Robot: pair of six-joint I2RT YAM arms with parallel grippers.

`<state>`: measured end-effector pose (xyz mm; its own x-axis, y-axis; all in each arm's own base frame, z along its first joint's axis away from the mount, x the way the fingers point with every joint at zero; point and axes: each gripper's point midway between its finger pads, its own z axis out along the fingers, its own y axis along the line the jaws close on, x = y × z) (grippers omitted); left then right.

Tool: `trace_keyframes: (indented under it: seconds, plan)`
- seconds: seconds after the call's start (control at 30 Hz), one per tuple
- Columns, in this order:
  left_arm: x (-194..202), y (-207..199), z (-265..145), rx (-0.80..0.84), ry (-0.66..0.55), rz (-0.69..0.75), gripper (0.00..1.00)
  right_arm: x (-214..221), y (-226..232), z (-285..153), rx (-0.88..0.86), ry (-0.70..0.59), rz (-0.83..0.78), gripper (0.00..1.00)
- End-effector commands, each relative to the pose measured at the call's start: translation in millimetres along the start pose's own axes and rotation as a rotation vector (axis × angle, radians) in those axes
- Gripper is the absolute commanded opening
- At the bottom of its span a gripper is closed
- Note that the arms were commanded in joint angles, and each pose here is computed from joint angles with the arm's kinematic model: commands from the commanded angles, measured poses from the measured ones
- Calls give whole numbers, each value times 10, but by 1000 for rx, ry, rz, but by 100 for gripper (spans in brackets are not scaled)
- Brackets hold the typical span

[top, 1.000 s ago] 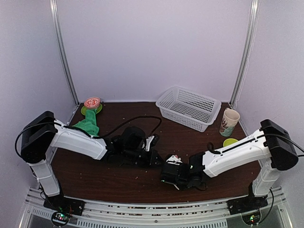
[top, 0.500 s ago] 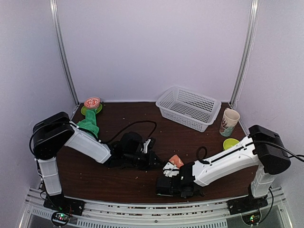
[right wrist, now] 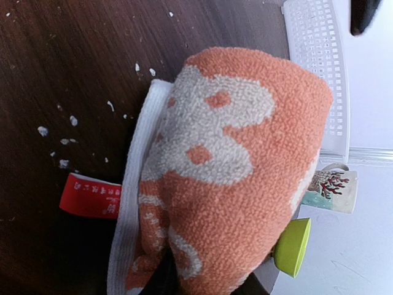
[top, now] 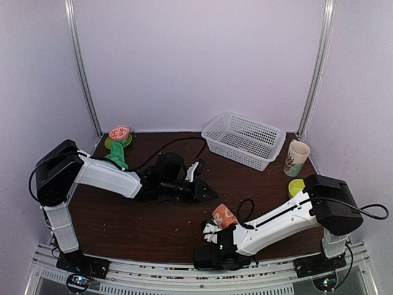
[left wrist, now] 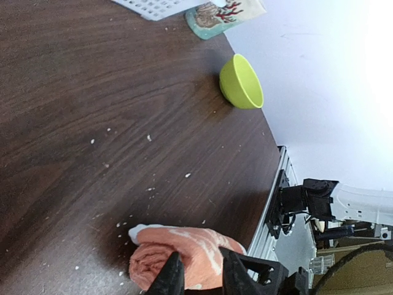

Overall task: Roll the towels
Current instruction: Roll the towel at the center of the board.

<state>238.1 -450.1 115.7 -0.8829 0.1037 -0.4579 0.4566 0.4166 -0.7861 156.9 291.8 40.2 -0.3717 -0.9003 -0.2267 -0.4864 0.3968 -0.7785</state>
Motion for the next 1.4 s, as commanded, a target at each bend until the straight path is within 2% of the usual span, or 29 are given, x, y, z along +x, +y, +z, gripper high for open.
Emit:
trace_keyframes:
  seconds: [0.0, 0.13, 0.4, 0.57, 0.63, 0.77, 0.87, 1.07, 1.17, 1.37]
  plan:
    - [66, -252, 105, 52, 102, 124, 24, 51, 136, -6, -23, 21, -31, 27]
    - [254, -287, 268, 75, 198, 140, 23, 60, 148, -8, -21, 11, -37, 29]
    - [511, -156, 380, 136, 288, 58, 20, 46, 295, -52, -16, -2, -94, 34]
    - [617, -48, 428, 113, 356, 52, 20, 49, 371, -55, -27, -3, -113, 39]
    - [615, 30, 450, 99, 365, 40, 19, 43, 381, -70, -45, -6, -108, 47]
    - [605, 321, 488, -1, 368, -8, 17, 52, 358, -144, -107, -22, -102, 74]
    - [573, 393, 508, -36, 374, -1, 17, 66, 329, -226, -167, -24, -96, 83]
    - [540, 428, 549, -60, 376, 5, 16, -20, 156, -584, -418, -75, 34, 93]
    - [533, 428, 553, -64, 373, 2, 16, -66, 0, -744, -564, -88, 135, 94]
    - [517, 465, 547, -89, 363, -1, 16, -167, -593, -715, -799, -155, 552, 93]
